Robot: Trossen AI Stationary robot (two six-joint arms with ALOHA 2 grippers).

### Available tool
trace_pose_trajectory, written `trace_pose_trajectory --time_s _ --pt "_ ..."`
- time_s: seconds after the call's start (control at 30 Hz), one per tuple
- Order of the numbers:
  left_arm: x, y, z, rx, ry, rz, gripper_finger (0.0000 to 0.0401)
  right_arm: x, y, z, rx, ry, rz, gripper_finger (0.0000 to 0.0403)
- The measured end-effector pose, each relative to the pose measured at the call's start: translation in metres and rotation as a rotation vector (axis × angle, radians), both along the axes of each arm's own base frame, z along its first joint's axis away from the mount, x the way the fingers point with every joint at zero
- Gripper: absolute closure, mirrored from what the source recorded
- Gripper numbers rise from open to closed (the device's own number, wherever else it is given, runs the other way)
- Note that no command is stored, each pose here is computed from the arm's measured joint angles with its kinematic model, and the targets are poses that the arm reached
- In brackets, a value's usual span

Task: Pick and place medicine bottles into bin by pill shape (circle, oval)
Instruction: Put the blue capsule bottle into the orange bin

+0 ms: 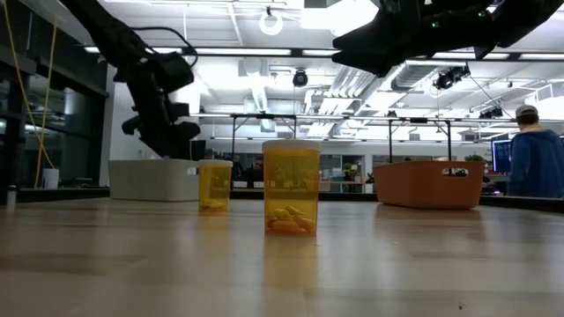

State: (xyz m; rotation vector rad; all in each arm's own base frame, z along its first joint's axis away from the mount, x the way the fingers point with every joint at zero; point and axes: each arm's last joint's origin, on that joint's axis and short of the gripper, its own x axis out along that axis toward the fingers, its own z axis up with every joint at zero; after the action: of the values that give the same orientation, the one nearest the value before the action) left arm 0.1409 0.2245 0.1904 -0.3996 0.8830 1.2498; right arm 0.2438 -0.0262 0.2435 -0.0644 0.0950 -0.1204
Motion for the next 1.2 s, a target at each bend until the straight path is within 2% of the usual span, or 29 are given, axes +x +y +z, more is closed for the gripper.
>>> trace_pose_trajectory --time_s 0.2,0.43,0.53,0.7,0.87,1.0,1.2 --pt "0.004 0.005 -0.011 -0.018 -0.004 0.018 0.0286 0.0 0.0 0.0 -0.001 0.0 0.0 0.0158" --pt "0.004 0.005 -0.01 -0.014 -0.005 0.003 0.0286 0.0 0.0 0.0 0.0 0.0 0.0 0.0158" --pt "0.004 0.002 0.0 0.021 -0.033 -0.019 0.0286 0.0 0.0 0.0 0.007 -0.001 -0.001 0.0158" --pt "0.007 -0.007 0.03 0.145 -0.141 -0.076 0.0286 0.0 0.0 0.001 -0.01 -0.007 0.0 0.0158" --pt "0.01 -0.031 0.062 0.21 -0.274 -0.234 0.0286 0.0 0.0 0.0 0.0 0.001 0.0 0.0158" --pt "0.017 -0.053 0.083 0.248 -0.41 -0.435 0.0286 0.0 0.0 0.0 -0.036 0.008 -0.008 0.0158" --pt "0.037 -0.081 0.101 0.276 -0.563 -0.73 0.0286 -0.001 -0.005 0.0 -0.081 0.017 -0.129 0.0158"
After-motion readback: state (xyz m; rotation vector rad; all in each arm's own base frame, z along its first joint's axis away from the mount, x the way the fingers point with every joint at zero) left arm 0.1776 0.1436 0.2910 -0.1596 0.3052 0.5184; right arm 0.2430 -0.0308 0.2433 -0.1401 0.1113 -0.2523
